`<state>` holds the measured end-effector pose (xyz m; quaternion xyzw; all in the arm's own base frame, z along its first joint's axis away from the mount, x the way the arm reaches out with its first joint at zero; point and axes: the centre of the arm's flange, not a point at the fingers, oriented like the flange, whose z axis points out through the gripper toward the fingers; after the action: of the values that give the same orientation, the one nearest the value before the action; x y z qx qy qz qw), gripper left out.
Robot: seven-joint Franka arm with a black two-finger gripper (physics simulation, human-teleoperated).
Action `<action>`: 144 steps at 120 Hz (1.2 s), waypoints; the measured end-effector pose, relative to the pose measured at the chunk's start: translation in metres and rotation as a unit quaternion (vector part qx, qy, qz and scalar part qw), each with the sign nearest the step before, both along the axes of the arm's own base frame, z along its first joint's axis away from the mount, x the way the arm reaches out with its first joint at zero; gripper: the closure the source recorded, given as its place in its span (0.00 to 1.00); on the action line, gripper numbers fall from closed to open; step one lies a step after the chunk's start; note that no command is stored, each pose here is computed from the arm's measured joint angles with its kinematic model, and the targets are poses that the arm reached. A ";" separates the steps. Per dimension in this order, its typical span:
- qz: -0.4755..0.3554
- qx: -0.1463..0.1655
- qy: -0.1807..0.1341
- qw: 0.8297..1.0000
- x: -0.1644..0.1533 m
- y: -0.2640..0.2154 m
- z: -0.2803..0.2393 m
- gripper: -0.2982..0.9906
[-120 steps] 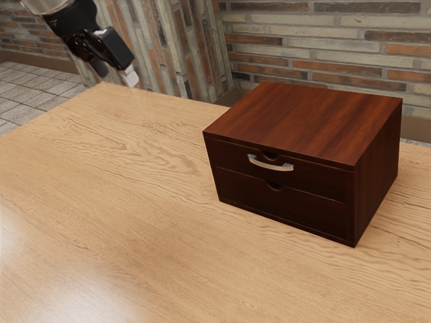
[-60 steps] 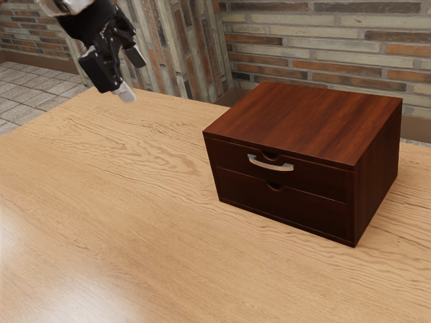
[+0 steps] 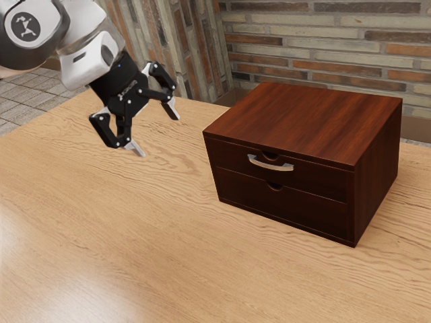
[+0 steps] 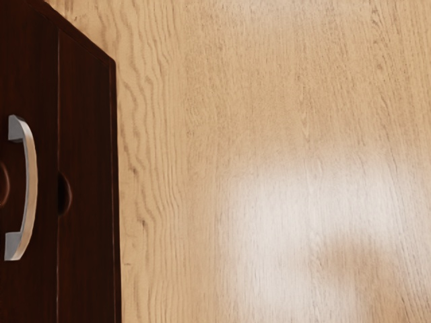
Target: Pull the drawer handle with one arm to open the drawer
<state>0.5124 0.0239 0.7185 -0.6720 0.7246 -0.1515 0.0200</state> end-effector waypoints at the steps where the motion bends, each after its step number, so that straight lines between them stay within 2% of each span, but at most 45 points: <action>1: -0.003 0.000 -0.001 1.000 0.000 0.000 -0.001 0.23; 11: -0.043 0.008 -0.024 0.999 0.005 -0.025 -0.002 0.23; 23: -0.069 0.020 -0.041 0.997 0.011 -0.050 -0.032 0.23; 41: -0.045 0.026 -0.103 0.993 0.029 -0.045 -0.056 0.23; 56: -0.024 0.027 -0.141 0.989 0.036 -0.042 -0.066 0.23; 75: 0.013 0.021 -0.166 0.986 0.035 -0.038 -0.082 0.25; 97: 0.018 0.017 -0.193 0.981 0.032 -0.065 -0.089 0.35; 130: 0.049 -0.002 -0.204 0.978 0.056 -0.069 -0.121 0.42; 144: 0.034 0.014 -0.222 0.974 0.057 -0.087 -0.134 0.46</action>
<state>0.5695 -0.0629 0.5846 -0.6455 0.6810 -0.2861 0.1943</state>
